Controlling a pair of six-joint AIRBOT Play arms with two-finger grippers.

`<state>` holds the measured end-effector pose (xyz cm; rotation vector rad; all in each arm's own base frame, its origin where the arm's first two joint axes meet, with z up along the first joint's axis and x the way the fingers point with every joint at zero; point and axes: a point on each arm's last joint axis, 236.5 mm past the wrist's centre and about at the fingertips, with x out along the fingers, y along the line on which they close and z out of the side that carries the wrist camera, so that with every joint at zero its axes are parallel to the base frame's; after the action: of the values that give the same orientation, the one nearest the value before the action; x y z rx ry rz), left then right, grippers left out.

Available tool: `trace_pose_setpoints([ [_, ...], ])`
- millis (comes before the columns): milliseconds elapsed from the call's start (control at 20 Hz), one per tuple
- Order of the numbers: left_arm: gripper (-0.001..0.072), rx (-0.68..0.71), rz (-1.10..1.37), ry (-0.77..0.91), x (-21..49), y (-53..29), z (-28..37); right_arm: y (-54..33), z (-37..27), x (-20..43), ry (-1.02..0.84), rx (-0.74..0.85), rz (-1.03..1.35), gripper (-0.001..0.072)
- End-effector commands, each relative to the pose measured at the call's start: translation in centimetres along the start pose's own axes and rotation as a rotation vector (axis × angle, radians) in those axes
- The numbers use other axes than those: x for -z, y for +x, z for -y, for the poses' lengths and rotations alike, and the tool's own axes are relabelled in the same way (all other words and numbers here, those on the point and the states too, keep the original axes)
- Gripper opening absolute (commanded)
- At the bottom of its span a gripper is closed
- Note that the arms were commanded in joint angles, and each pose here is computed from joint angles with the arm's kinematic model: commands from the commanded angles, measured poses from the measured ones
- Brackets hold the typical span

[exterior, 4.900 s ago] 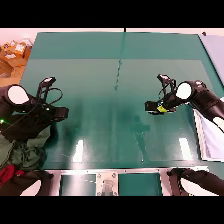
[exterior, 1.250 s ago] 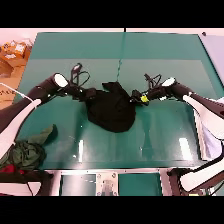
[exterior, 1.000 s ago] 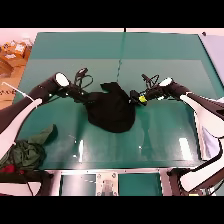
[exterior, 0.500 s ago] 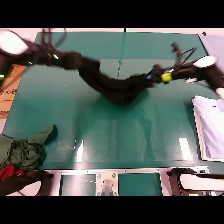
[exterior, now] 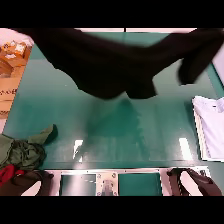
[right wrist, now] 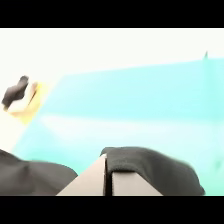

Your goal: Fold the shirts.

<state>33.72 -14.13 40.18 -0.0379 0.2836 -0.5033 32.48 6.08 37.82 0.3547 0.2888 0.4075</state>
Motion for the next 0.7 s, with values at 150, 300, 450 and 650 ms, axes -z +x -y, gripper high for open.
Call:
trace_pose_setpoints([
  [150,0.0029,-0.086,0.100,0.045,-2.9,-3.2,-1.0,-4.9,-2.6,-1.1,-0.087,0.052,0.073,0.0021],
  [300,0.0029,-0.123,0.049,0.032,-1.3,1.7,-3.5,-2.9,0.3,2.3,0.000,0.062,-0.016,0.0021],
  [450,0.0030,-0.103,-0.131,-0.010,4.5,10.6,-6.0,0.3,5.3,9.0,0.164,0.085,-0.162,0.0021],
  [650,0.0030,-0.011,-0.381,-0.098,16.6,23.0,-8.0,5.8,12.4,22.1,0.384,0.130,-0.389,0.0021],
])
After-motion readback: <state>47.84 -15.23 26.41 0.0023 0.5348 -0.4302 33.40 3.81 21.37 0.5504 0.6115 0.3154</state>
